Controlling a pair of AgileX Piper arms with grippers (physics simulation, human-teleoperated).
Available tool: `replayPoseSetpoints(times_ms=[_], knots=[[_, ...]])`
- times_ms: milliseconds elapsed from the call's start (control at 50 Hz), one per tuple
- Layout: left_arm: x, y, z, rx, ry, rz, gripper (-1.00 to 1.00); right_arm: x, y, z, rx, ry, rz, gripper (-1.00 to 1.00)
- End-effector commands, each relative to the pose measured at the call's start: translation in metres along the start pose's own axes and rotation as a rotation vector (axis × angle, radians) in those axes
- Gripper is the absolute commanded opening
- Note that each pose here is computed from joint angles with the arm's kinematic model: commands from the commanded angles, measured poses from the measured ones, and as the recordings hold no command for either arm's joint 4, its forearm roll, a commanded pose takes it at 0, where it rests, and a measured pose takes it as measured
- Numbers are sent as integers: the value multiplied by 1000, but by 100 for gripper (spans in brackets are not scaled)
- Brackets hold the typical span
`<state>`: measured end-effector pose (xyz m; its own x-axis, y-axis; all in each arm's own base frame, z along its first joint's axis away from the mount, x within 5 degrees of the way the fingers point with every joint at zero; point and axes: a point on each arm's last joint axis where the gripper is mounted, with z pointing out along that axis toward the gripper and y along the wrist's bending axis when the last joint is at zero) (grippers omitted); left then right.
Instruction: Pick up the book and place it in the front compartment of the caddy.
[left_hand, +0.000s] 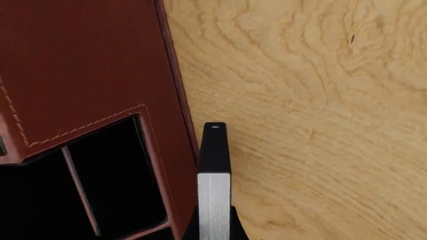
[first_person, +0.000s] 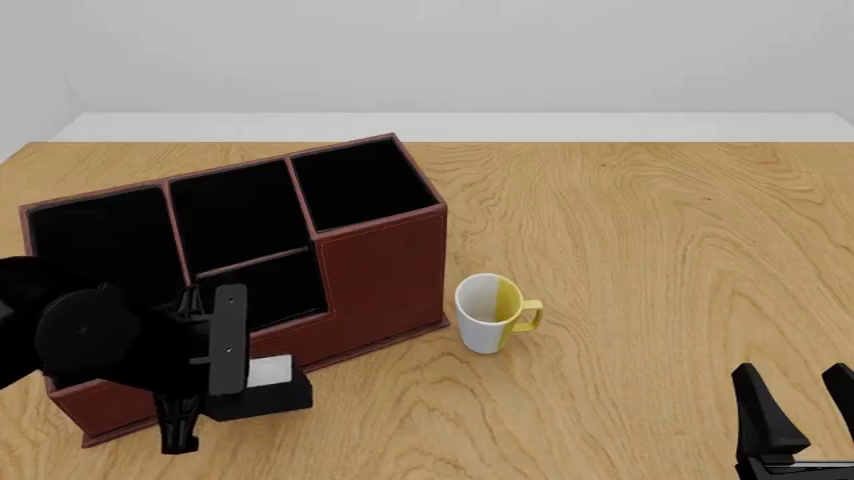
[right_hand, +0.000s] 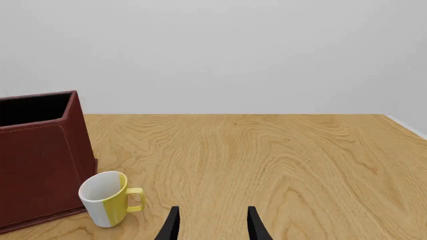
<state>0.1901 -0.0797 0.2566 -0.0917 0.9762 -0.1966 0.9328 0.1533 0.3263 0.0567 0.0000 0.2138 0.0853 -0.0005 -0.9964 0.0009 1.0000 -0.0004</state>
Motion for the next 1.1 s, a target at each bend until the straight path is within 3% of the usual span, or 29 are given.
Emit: replayPoseSetpoints(times_ms=[20,240,600,940,1100], knots=[[-10,-1,-21,-17,-22,15,-100,0,0,0,0,0,0,100],[-31,-6,-53,-31,-88,-9,-100,0,0,0,0,0,0,100],[-31,0,-93,-49,-98,-25,-100,0,0,0,0,0,0,100],[-33,13,-126,-114,-127,14,-100,0,0,0,0,0,0,100],[-19,17,-128,-146,-98,24,-100,0,0,0,0,0,0,100]])
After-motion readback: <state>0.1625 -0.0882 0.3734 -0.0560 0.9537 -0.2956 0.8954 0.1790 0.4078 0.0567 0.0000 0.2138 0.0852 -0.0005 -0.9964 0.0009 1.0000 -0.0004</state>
